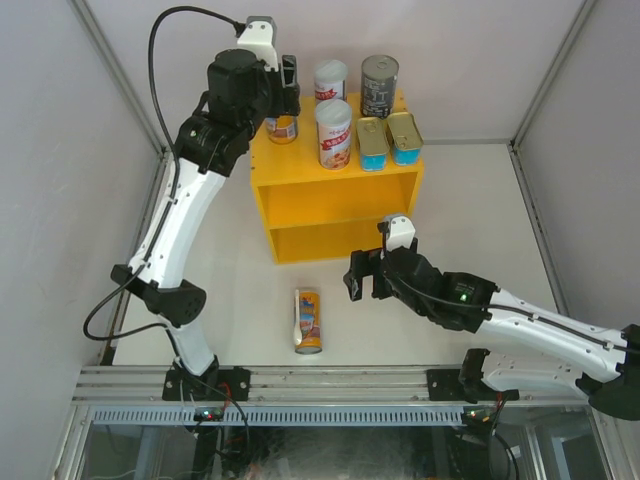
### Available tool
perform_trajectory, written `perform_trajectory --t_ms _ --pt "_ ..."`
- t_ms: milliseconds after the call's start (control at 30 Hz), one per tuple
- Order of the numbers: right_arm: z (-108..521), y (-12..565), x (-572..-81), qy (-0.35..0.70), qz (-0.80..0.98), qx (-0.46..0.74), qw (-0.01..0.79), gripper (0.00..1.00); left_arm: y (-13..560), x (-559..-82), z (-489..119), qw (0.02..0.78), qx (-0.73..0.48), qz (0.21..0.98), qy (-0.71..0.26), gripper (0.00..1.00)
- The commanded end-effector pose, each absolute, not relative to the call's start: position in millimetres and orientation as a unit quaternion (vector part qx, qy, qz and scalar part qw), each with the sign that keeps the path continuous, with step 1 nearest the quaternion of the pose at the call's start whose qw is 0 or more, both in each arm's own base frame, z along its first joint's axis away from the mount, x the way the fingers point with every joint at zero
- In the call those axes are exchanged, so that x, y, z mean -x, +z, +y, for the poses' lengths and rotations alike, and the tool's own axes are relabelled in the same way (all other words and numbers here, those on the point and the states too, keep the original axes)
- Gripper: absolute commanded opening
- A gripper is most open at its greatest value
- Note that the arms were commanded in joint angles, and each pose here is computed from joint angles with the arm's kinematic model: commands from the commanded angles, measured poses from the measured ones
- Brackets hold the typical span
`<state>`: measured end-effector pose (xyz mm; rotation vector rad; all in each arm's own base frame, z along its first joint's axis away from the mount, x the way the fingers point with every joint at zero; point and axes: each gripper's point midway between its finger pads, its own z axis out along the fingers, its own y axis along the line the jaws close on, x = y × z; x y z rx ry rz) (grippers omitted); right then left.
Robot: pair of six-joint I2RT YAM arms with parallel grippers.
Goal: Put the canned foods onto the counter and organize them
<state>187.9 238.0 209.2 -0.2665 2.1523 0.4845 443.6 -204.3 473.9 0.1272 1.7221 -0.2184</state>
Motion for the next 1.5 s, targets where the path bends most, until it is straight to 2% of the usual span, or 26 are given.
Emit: perform_trajectory --t_ms 0,67,167,367,467,533,633,900,1467 --pt "242.2 210.9 -193.6 0.21 0.862 0.105 0.448 0.99 548.3 -439.3 -199.9 0.727 -0.04 0.674 -0.127 0.0" --pt "241.6 208.9 -194.4 0.209 0.864 0.105 0.446 0.99 544.4 -442.1 -200.5 0.725 -0.041 0.676 -0.123 0.02" --pt "241.4 205.9 -195.4 0.208 0.866 0.106 0.443 0.99 537.0 -445.9 -199.7 0.723 -0.038 0.68 -0.115 0.21" --pt "241.4 200.5 -195.9 0.206 0.869 0.108 0.437 0.99 528.0 -450.2 -196.4 0.72 -0.03 0.685 -0.106 0.41" --pt "241.2 198.8 -195.8 0.206 0.87 0.109 0.436 0.99 525.9 -452.1 -195.0 0.719 -0.026 0.687 -0.107 0.58" --pt "241.1 198.1 -196.3 0.205 0.87 0.108 0.435 0.99 524.7 -452.9 -194.4 0.718 -0.024 0.688 -0.108 0.66" --pt "241.1 198.4 -196.4 0.205 0.87 0.108 0.435 0.99 522.4 -453.9 -193.2 0.715 -0.02 0.69 -0.109 0.74" --pt "240.1 197.9 -196.9 0.203 0.87 0.109 0.435 0.99 519.6 -454.2 -192.3 0.712 -0.012 0.692 -0.117 0.85" --pt "241.2 198.4 -196.8 0.205 0.869 0.113 0.435 0.98 559.2 -429.0 -191.6 0.739 -0.004 0.652 -0.171 0.92"
